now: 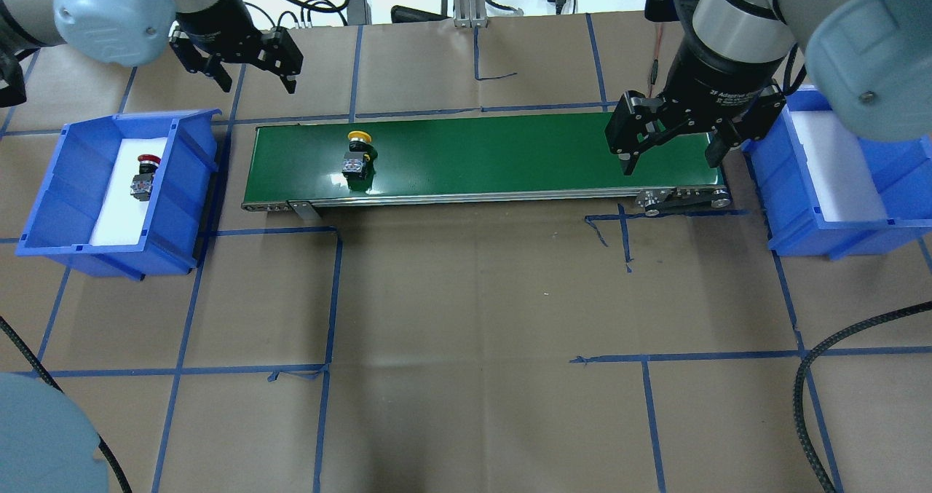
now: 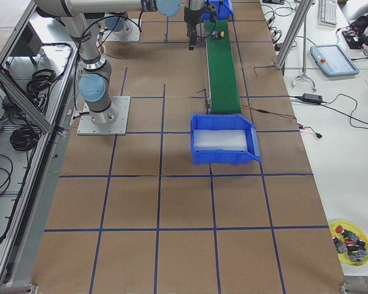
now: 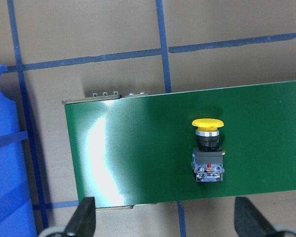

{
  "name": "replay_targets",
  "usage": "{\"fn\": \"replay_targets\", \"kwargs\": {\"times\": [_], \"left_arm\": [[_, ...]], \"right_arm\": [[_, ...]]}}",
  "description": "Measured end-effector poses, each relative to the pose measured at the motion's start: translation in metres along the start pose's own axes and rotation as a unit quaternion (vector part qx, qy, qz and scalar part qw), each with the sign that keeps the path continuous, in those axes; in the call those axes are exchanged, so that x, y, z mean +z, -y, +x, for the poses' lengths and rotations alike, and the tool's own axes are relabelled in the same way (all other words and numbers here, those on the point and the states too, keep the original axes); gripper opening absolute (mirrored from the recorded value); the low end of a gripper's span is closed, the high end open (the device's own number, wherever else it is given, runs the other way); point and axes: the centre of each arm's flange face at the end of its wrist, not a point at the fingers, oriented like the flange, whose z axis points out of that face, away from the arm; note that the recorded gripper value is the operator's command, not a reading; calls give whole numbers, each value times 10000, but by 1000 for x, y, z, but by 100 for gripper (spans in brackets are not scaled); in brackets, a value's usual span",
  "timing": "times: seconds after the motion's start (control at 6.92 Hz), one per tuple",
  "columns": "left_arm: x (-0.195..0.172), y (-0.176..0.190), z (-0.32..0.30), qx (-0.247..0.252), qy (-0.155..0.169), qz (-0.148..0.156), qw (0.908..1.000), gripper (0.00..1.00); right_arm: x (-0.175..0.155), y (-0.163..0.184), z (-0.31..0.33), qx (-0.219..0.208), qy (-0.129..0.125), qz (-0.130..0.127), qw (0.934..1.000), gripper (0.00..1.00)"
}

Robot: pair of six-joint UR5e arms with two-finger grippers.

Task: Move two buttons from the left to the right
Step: 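Open the left gripper and lift it away from the yellow button, then move the left gripper back into the bin over the red button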

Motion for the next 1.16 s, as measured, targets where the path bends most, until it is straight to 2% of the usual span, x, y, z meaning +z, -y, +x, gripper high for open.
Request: {"fn": "replay_targets", "kwargs": {"times": [0.29, 0.72, 1.16], "left_arm": [[2, 0, -80, -69, 32, -30, 10000, 100], [16, -15, -198, 157, 67, -142, 9998, 100], [48, -30, -272, 311, -20, -259, 9992, 99]], "right_arm": [[0, 0, 0, -5, -2, 5, 10000, 100], [0, 1, 1, -7, -27, 21, 10000, 100], [0, 1, 1, -7, -28, 15, 10000, 100]]}}
